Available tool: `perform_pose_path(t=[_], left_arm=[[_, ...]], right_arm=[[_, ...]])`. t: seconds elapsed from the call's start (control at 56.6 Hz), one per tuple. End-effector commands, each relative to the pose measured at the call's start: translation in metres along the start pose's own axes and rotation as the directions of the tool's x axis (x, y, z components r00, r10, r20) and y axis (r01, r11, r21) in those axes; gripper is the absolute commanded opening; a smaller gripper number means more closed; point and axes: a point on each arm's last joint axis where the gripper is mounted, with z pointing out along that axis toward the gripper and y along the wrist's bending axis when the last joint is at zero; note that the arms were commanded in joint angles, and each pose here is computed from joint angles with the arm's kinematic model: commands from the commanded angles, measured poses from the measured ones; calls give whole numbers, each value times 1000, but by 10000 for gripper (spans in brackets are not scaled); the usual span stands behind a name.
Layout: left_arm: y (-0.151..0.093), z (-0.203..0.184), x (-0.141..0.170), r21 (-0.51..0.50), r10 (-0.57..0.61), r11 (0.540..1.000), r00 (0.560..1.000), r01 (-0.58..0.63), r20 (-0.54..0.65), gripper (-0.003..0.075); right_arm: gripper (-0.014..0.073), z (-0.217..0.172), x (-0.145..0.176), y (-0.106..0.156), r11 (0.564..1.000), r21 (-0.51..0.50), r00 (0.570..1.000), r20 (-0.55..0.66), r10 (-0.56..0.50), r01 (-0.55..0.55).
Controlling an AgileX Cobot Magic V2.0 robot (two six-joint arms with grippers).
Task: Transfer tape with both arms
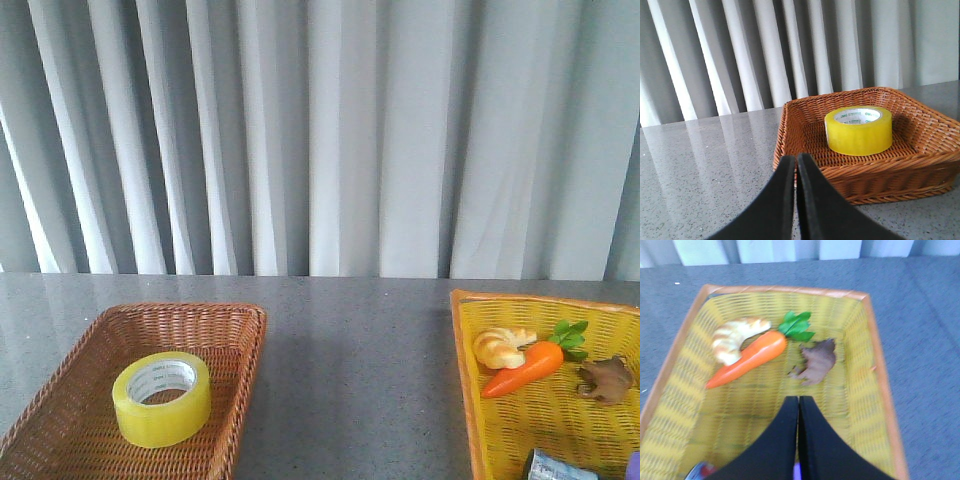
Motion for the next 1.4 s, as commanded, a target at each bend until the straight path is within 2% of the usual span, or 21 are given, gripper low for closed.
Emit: perform_pose_path(t=[0.0, 0.071, 0.23, 0.389, 0.689, 0.813, 1.379], left_arm=[[0, -2, -10, -1, -20, 1000, 995, 20, 94, -5], [0, -2, -10, -1, -20, 1000, 995, 20, 94, -5], [0, -2, -10, -1, -20, 1000, 995, 20, 94, -5], [0, -2, -10, -1, -20, 1000, 995, 20, 94, -5], [0, -2, -10, -1, -20, 1000, 995, 20, 94, -5], [0, -2, -10, -1, -20, 1000, 995, 20, 94, -5], [0, -2, -10, -1, -20, 1000, 995, 20, 94, -5]], right_arm=[[-7, -22, 17, 3, 995, -59, 984, 151, 94, -86], [-7, -28, 43, 2, 992, -71, 979, 168, 118, -107], [-7, -39, 108, -2, 995, -58, 957, 273, 99, -87], [-7, -47, 171, -4, 994, -56, 941, 321, 103, -90], [-7, -46, 248, -7, 994, -62, 898, 427, 107, -89], [-7, -51, 249, -7, 993, -74, 885, 451, 119, -96], [-7, -67, 247, -8, 999, 4, 799, 601, -35, 40]])
